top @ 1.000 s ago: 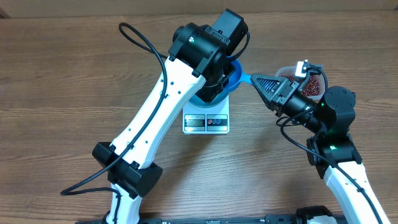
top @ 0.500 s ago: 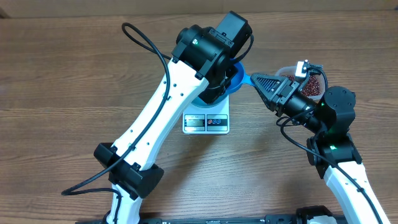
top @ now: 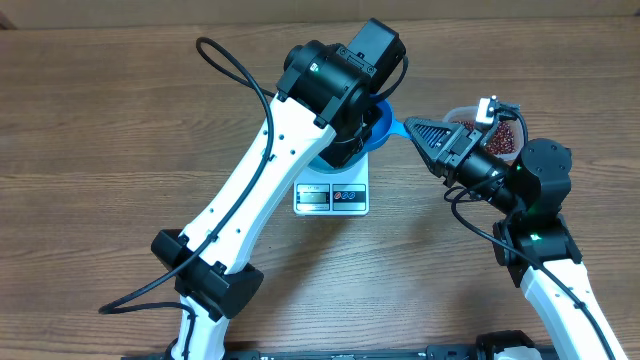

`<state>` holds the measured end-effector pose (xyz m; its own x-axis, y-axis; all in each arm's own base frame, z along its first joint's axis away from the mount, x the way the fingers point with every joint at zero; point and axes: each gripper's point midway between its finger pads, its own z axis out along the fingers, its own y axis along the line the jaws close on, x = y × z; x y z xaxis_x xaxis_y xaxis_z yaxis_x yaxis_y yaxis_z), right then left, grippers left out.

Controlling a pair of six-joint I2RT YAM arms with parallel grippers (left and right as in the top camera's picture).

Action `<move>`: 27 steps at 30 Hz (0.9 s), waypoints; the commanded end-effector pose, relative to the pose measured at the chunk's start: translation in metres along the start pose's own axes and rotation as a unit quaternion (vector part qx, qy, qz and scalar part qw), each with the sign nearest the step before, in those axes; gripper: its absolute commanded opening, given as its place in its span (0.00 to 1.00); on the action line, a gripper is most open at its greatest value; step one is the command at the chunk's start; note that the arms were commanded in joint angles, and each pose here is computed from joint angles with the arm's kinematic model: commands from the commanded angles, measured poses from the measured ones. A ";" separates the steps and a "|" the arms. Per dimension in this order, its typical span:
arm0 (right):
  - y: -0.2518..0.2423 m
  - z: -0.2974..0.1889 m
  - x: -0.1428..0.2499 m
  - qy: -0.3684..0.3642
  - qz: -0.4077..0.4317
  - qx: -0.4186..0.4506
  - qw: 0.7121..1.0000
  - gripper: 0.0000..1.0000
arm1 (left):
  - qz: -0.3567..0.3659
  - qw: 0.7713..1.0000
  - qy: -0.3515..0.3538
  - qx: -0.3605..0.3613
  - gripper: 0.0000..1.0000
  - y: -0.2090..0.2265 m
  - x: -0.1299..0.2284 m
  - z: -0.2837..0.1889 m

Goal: Scoop item into bowl and weigh 150g on scale
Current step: 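Close the right gripper on the scoop rim, taking it from the left gripper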

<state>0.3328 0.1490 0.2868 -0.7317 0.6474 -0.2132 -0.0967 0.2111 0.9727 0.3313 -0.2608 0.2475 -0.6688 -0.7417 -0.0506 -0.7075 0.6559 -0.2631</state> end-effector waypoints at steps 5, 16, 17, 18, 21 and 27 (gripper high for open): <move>0.008 0.001 -0.005 -0.012 -0.008 -0.004 1.000 0.22 | -0.017 1.000 -0.022 0.002 0.04 -0.001 -0.005 -0.002; 0.008 0.001 -0.005 -0.012 -0.008 -0.005 1.000 0.15 | -0.022 0.999 -0.024 0.002 0.04 -0.001 -0.006 -0.002; 0.008 0.001 -0.005 -0.012 -0.008 -0.004 1.000 0.13 | -0.022 0.999 -0.024 0.002 0.04 -0.001 -0.006 -0.002; 0.008 0.001 -0.005 -0.012 -0.008 -0.005 1.000 0.13 | -0.022 0.999 -0.024 0.002 0.04 -0.001 -0.006 -0.002; 0.008 0.001 -0.005 -0.012 -0.008 -0.004 1.000 0.09 | -0.022 0.999 -0.024 0.002 0.04 -0.001 -0.006 -0.002; 0.008 0.001 -0.005 -0.012 -0.008 -0.004 1.000 0.04 | -0.022 0.999 -0.024 0.002 0.04 -0.001 -0.006 -0.002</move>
<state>0.3354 0.1466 0.2871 -0.7182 0.6621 -0.2140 -0.0934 0.2131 0.9726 0.3329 -0.2555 0.2472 -0.6386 -0.7663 -0.0708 -0.7310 0.6328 -0.2552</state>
